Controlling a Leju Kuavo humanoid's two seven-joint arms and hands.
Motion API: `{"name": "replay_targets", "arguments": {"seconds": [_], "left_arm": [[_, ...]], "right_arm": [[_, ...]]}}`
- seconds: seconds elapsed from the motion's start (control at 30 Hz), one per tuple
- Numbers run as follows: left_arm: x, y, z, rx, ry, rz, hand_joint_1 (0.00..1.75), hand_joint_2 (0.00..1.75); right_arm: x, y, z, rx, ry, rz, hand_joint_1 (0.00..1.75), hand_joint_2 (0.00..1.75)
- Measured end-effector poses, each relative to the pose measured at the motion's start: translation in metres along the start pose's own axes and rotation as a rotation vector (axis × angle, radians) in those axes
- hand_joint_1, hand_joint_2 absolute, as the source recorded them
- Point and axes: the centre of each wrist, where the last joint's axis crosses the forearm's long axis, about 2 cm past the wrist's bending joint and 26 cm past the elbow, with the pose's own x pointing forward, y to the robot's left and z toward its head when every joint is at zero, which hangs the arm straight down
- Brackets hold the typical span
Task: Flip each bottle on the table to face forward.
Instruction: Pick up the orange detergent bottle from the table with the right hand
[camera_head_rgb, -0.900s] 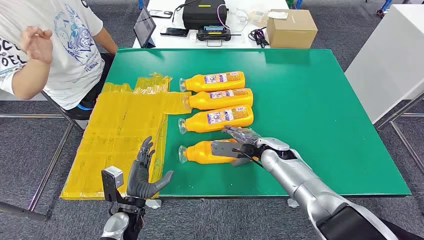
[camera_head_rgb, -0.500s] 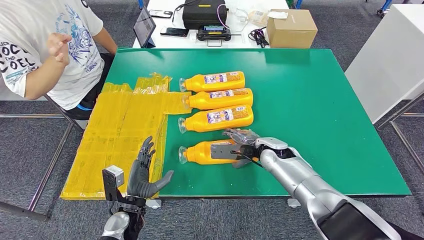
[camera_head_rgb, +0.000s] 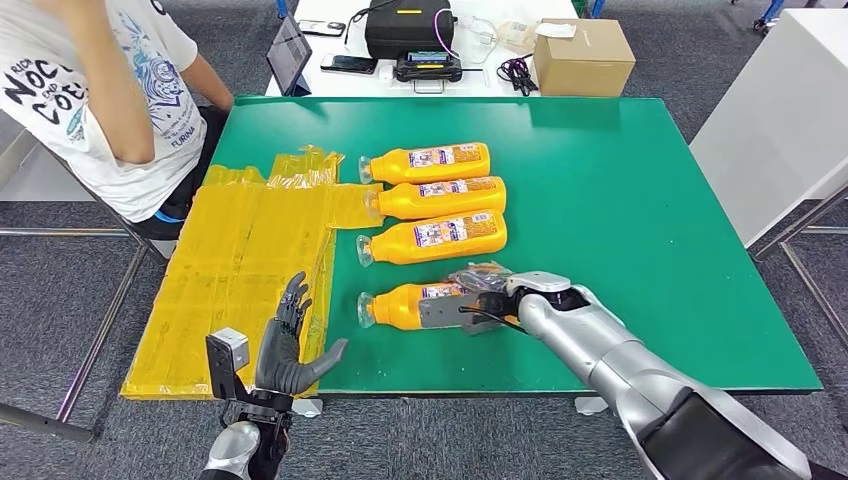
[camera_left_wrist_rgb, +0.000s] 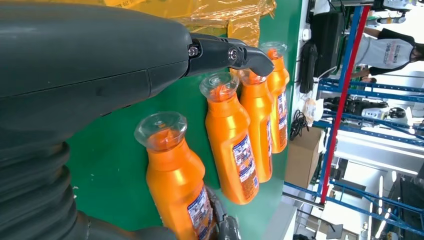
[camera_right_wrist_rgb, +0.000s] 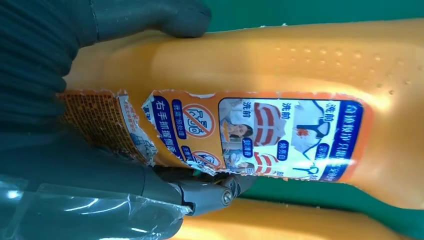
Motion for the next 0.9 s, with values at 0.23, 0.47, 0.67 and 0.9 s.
{"name": "replay_targets", "arguments": {"seconds": [0.23,0.47,0.67,0.9], "left_arm": [[-0.002,0.0,0.001,0.001,0.007,0.005,0.0,1.75],[-0.004,0.0,0.004,0.009,0.007,0.012,0.0,1.75],[-0.003,0.002,0.017,0.071,-0.004,0.049,0.0,1.75],[-0.001,0.001,0.021,0.112,-0.016,0.092,0.0,1.75]], "right_arm": [[-0.005,-0.008,0.005,0.042,0.024,0.036,1.75,1.75],[-0.005,0.015,0.004,-0.193,-0.092,-0.05,1.75,1.75],[0.052,0.074,0.007,-0.68,-0.3,-0.128,1.75,1.75],[0.09,0.077,0.033,-1.023,-0.423,-0.177,1.75,1.75]]}}
